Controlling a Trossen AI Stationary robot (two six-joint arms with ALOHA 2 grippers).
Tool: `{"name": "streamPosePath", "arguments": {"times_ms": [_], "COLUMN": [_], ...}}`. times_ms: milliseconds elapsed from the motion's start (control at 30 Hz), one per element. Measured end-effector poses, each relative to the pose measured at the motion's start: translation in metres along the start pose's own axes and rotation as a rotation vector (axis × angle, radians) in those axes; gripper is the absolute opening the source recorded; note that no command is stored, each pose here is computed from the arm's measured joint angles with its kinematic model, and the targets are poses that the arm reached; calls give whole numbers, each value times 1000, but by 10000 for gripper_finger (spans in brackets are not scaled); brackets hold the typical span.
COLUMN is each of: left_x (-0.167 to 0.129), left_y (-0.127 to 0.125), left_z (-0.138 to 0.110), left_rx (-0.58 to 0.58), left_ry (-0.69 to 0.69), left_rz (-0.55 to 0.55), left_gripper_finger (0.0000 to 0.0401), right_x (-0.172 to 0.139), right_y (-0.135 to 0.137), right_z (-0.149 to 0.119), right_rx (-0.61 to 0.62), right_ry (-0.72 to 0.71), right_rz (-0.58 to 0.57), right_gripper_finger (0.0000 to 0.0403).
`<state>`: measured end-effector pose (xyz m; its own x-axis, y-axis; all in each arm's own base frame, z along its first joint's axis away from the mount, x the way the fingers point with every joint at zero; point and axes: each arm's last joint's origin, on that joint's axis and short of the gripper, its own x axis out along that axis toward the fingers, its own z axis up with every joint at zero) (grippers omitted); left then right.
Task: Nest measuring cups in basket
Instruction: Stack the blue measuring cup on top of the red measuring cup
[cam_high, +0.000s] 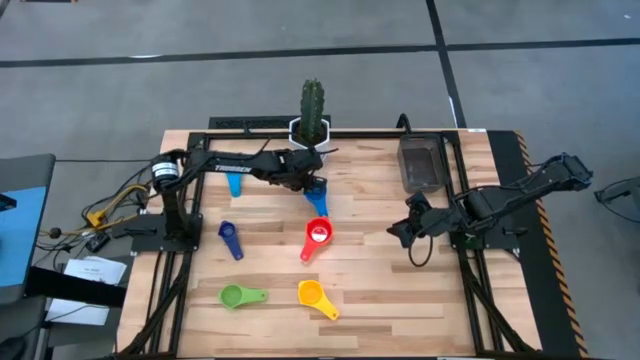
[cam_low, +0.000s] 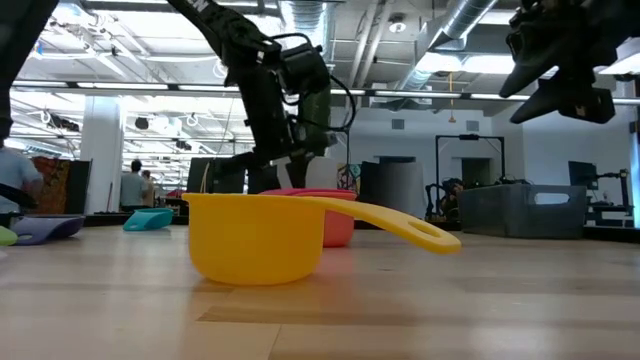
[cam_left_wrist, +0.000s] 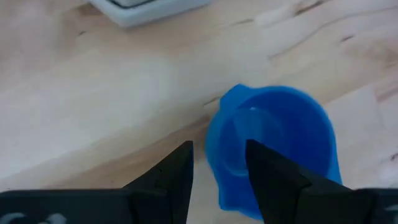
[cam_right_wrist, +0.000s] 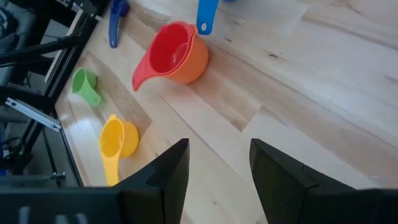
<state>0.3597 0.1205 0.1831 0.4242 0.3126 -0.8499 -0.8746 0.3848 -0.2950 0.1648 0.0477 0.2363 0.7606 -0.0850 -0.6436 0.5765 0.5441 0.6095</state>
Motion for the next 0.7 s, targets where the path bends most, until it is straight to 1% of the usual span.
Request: {"name": "streamPosePath", "arguments": {"times_ms": [133, 233, 300, 467, 500, 700], "left_x": [10, 15, 15, 15, 15, 15], "left_y": [2, 2, 2, 3, 4, 5], "left_z": [-4, -6, -6, -2, -2, 0], "left_rx": [26, 30, 30, 43, 48, 79], "left_ry": [41, 56, 46, 20, 20, 5], "left_rz": [10, 12, 14, 31, 32, 47], "left_gripper_finger": [134, 118, 95, 16, 9, 3], "right_x": [0, 0, 1, 1, 1, 2], "right_y": [0, -1, -2, -3, -3, -4], "right_z": [0, 1, 2, 3, 3, 3], "right_rx": [0, 4, 6, 8, 9, 10], "right_ry": [0, 0, -2, 1, 4, 14], "right_rz": [-4, -10, -12, -21, -22, -26], "right_gripper_finger": [192, 186, 182, 173, 171, 160]}}
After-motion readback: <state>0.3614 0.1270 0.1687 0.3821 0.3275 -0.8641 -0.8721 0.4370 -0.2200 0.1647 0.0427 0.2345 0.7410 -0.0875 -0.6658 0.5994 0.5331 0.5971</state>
